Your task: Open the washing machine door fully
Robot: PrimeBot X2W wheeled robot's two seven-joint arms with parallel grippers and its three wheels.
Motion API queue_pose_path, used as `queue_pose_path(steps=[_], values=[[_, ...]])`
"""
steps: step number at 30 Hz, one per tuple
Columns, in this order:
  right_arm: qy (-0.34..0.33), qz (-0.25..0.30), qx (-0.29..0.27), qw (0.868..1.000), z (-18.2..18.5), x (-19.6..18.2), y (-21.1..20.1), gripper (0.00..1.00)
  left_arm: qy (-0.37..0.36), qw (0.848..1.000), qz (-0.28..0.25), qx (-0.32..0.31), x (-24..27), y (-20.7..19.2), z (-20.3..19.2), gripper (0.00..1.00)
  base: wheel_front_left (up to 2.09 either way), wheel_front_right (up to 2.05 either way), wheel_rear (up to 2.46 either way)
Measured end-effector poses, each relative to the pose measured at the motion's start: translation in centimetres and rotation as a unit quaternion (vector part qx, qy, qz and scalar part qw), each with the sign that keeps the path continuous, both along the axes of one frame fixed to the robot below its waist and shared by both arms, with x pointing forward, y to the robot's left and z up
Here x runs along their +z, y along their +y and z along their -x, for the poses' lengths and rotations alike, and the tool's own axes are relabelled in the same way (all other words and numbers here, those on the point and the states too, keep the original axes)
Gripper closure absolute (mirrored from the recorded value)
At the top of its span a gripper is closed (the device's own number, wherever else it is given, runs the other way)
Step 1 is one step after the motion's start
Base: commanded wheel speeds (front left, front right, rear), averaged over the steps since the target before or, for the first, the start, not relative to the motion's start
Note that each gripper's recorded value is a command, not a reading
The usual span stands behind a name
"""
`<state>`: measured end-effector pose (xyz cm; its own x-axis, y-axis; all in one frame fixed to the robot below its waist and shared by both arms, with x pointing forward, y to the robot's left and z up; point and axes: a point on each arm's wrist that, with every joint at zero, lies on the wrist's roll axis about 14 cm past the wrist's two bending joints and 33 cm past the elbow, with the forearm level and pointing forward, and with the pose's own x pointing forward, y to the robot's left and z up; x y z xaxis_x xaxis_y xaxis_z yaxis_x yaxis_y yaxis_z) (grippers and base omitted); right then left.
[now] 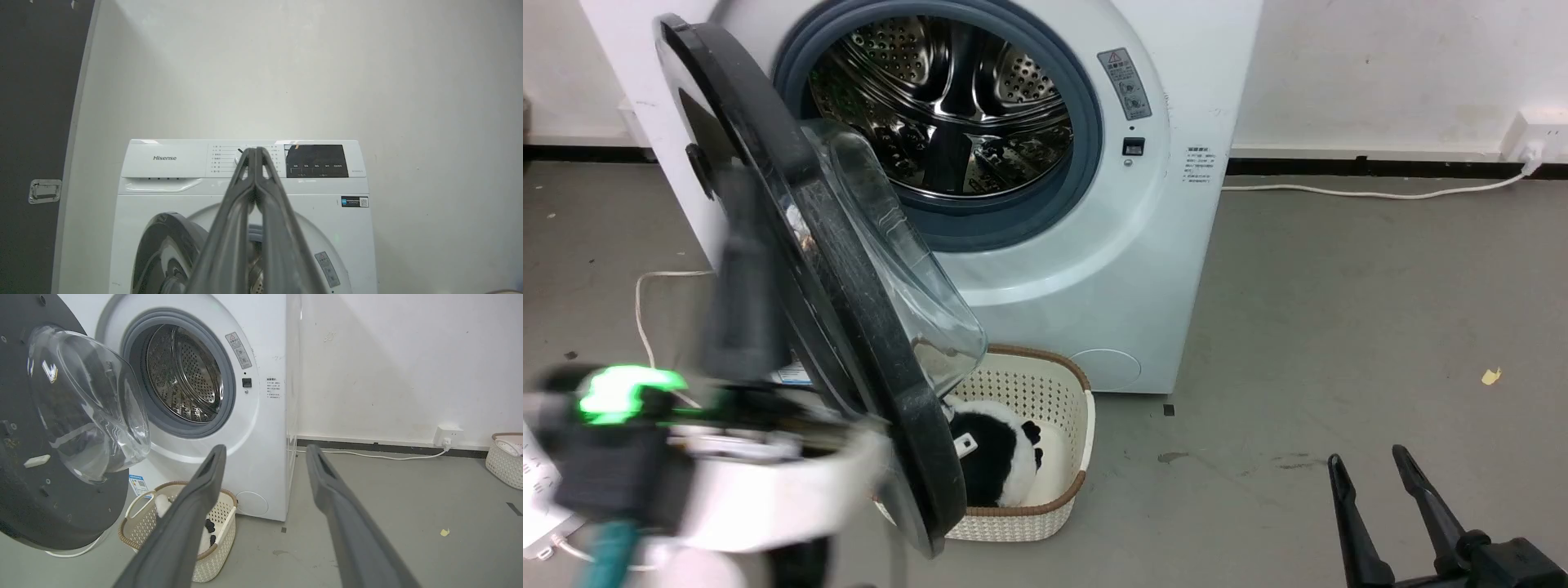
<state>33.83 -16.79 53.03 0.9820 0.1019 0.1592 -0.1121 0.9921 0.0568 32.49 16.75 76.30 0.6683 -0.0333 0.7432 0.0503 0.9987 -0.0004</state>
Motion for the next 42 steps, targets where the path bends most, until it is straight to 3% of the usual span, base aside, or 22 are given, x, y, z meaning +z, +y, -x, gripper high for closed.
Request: queue_pose_path(steps=[5,10,15,20,30,42], values=[[0.001,-0.003,-0.002,1.0,0.0,-0.1,-0.1,0.0,0.095,0.991,-0.017,-0.094,-4.3,-5.9,-1.2,1.0,0.0,0.0,0.0],[-0.001,-0.005,-0.003,1.0,-0.1,0.0,-0.2,0.0,0.237,0.959,-0.022,-0.154,-12.4,-9.8,-2.2,1.0,0.0,0.0,0.0],[-0.001,-0.007,-0.005,1.0,-0.1,0.1,-0.3,0.0,0.331,0.93,-0.019,-0.16,-18.6,-11.2,-2.6,1.0,0.0,0.0,0.0],[0.002,-0.011,-0.007,1.0,-0.1,-0.1,-0.4,0.0,0.383,0.914,-0.008,-0.132,-22.6,-10.1,-3.2,1.0,0.0,0.0,0.0],[0.008,-0.016,0.009,1.0,-0.7,-0.5,0.6,0.0,0.391,0.918,0.024,-0.068,-24.5,-6.2,-3.8,1.0,0.0,0.0,0.0],[0.009,-0.023,0.096,0.995,-2.3,-0.3,6.2,0.0,0.389,0.919,0.053,0.021,-24.8,0.6,-1.2,1.0,0.0,0.0,0.0]])
